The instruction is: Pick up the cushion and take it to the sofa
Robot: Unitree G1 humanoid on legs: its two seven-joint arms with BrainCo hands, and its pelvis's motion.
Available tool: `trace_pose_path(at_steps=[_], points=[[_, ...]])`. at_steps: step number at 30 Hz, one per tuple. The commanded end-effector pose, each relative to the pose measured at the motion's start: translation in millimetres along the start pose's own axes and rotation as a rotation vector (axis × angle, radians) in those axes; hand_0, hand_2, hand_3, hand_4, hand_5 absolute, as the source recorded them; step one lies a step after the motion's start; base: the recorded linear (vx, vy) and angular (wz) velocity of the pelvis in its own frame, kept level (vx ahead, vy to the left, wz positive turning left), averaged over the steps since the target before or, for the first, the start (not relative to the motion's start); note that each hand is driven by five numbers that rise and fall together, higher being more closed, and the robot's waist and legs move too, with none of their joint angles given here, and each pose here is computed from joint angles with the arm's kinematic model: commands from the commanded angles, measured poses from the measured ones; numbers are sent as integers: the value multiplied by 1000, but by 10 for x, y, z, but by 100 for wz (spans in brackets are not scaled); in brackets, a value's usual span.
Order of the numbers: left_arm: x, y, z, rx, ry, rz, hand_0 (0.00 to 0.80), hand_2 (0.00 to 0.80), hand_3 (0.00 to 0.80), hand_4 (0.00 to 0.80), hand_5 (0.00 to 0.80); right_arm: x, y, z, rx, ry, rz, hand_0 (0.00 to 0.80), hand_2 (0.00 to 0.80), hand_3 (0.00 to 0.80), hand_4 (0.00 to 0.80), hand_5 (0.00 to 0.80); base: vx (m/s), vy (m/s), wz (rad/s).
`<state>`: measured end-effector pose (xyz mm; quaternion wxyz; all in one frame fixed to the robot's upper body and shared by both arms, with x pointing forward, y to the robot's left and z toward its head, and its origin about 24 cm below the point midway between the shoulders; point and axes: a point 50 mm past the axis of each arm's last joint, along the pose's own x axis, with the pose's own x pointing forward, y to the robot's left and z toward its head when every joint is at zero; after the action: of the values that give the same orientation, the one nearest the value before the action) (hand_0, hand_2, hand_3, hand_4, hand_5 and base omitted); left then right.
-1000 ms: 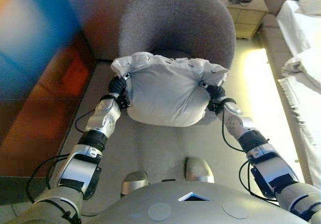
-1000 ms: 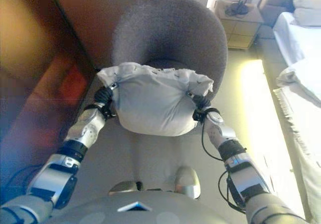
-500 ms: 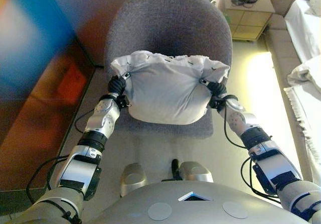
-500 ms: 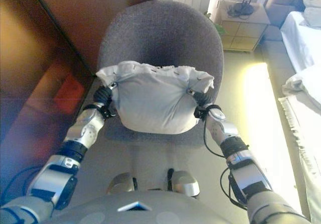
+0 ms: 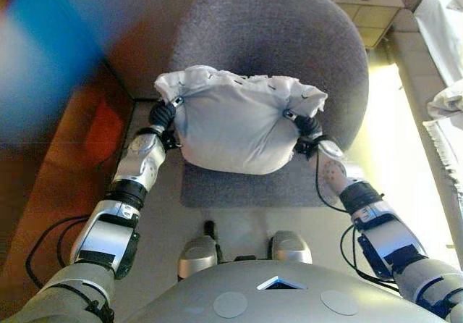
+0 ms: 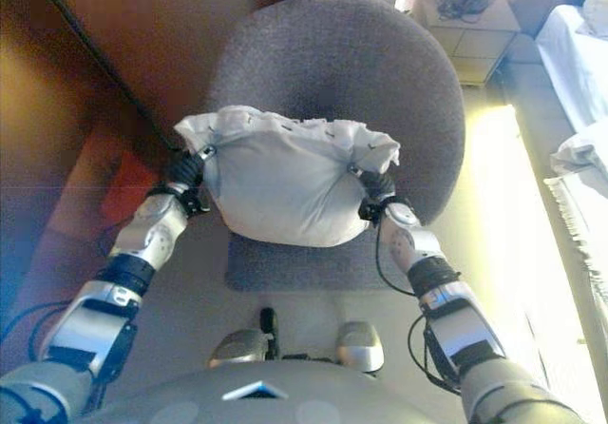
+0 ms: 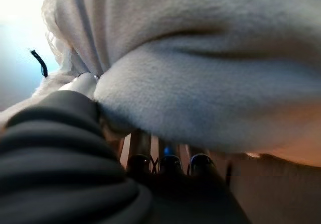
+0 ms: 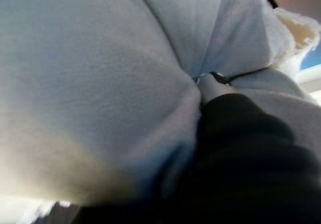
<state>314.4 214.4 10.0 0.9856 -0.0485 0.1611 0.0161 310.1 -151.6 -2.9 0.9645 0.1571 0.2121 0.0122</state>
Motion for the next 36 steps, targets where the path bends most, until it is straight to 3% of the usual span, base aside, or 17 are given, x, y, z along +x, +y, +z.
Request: trace_pose_path(at_steps=[1, 6, 14, 18, 23, 31, 36], points=[[121, -324, 524, -17, -193, -140, 800, 800, 800, 800, 800, 99, 478, 501, 118, -188, 143, 800, 800, 800, 800, 800, 176, -185, 1], [142, -386, 617, 47, -200, -152, 800, 800, 800, 800, 800, 156, 478, 683, 119, -187, 121, 800, 800, 800, 800, 800, 84, -211, 13], [192, -401, 693, -51, -187, -128, 800, 800, 800, 800, 800, 213, 456, 908, 80, -189, 78, 800, 800, 800, 800, 800, 81, -83, 12], [181, -502, 604, -47, -169, -117, 800, 800, 800, 800, 800, 231, 368, 880, 22, -156, 44, 800, 800, 800, 800, 800, 104, 7, 2], [214, -568, 816, -34, -221, -88, 800, 800, 800, 800, 800, 268, 330, 1119, -61, -191, 25, 800, 800, 800, 800, 800, -87, -21, 3], [314, -655, 1271, -30, -314, -70, 800, 800, 800, 800, 800, 307, 326, 1672, -24, -264, -15, 800, 800, 800, 800, 800, -227, -53, 12], [314, -743, 1357, -68, -313, -99, 800, 800, 800, 800, 800, 273, 245, 1915, 146, -299, -62, 800, 800, 800, 800, 800, -48, -23, 16]])
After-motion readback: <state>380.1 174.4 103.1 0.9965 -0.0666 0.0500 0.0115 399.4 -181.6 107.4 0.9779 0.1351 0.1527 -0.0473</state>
